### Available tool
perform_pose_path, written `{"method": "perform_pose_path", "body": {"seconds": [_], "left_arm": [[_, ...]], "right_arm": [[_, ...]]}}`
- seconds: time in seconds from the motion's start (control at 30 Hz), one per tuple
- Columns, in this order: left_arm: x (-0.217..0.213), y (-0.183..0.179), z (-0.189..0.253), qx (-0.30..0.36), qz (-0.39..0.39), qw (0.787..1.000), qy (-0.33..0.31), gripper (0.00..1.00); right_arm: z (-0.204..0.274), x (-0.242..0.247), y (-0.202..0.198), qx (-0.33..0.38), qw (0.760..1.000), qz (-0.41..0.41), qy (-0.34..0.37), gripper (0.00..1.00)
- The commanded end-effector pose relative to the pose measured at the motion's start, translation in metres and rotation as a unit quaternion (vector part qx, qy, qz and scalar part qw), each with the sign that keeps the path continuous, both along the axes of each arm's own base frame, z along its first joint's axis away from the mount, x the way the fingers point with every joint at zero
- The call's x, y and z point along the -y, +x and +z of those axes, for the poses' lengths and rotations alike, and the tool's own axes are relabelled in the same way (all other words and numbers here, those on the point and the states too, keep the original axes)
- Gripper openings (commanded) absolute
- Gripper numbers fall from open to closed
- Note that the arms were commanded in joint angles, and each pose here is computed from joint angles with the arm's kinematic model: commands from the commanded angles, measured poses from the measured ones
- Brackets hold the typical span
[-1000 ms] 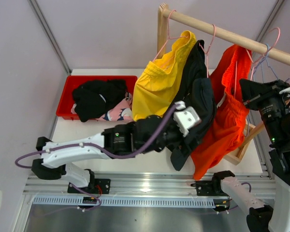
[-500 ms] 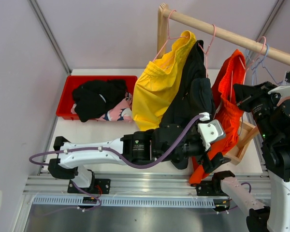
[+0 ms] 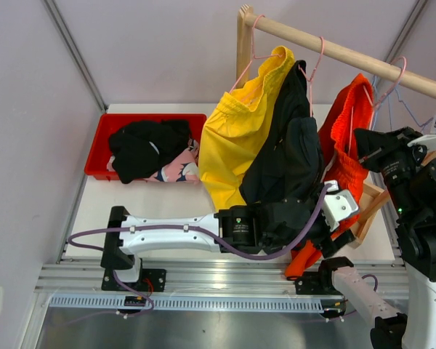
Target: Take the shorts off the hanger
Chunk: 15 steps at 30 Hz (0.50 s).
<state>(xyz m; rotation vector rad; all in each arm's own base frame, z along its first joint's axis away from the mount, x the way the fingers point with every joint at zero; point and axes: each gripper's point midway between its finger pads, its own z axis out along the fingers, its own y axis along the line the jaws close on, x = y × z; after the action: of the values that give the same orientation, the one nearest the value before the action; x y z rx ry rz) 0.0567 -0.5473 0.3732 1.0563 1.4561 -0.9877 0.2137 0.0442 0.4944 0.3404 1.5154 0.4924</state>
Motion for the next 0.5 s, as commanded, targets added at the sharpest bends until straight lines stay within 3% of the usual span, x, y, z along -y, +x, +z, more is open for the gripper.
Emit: {"method": "perform_pose_path", "body": {"seconds": [0.0,0.03,0.1,0.13,0.23,0.47], "left_arm": [[-0.001,0.023,0.037,0.002,0.033,0.997,-0.063,0.74],[-0.002,0.028,0.038,0.003,0.038,0.997,-0.066,0.58],[-0.002,0.030,0.039,0.003,0.041,0.997,-0.071,0.39],[-0.002,0.031,0.042,0.004,0.044,0.996,-0.076,0.25],[-0.004,0.030,0.046,0.003,0.040,0.996,-0.084,0.00],[-0.021,0.013,0.041,-0.016,0.028,0.996,-0.088,0.00]], "right_arm": [[0.030,0.003,-0.010,0.057,0.998,-0.003,0.017,0.00],[0.029,0.002,-0.011,0.056,0.998,-0.001,0.017,0.00],[0.027,0.002,-0.011,0.054,0.998,0.000,0.018,0.00],[0.027,0.002,-0.012,0.055,0.998,-0.001,0.019,0.00],[0.024,0.003,-0.011,0.053,0.998,-0.002,0.020,0.00],[0.019,0.003,-0.005,0.048,0.999,-0.007,0.016,0.00]]}}
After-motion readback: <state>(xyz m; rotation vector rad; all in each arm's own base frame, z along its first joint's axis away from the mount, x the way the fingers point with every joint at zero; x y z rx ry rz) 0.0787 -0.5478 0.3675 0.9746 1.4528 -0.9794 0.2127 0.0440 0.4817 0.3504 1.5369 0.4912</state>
